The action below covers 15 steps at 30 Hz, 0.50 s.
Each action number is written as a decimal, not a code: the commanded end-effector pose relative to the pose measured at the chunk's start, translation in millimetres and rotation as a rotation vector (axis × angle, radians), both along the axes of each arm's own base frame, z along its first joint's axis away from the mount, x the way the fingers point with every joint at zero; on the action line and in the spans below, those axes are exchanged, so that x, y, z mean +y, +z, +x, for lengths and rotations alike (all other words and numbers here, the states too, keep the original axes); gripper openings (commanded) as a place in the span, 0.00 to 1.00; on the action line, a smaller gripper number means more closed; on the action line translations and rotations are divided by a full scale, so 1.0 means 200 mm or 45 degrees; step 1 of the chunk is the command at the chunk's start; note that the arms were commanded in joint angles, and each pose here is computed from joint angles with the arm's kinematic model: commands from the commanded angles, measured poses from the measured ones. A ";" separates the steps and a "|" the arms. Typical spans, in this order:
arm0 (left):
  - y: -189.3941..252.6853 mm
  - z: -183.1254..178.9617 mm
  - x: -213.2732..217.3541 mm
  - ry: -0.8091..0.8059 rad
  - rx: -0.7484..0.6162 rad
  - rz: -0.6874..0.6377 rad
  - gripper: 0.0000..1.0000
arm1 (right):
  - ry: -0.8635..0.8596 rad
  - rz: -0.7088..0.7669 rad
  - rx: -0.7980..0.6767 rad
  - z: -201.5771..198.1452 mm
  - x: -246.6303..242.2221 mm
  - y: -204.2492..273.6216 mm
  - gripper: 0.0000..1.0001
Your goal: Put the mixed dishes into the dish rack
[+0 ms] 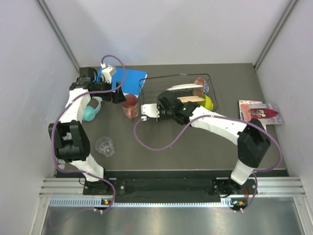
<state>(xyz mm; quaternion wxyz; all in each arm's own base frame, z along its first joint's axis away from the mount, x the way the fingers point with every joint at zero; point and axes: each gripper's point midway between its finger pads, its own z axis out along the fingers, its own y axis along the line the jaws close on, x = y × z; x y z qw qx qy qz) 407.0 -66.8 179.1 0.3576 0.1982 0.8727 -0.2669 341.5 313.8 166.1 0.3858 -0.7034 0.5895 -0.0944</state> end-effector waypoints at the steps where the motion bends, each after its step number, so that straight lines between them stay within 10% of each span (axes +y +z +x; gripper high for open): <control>1: 0.05 0.02 0.00 -0.009 -0.060 -0.004 0.99 | 0.005 0.067 -0.030 0.04 0.08 0.02 0.11; 15: 0.05 0.03 0.00 -0.002 -0.061 -0.020 0.99 | -0.040 0.203 -0.416 0.07 -0.06 0.55 0.00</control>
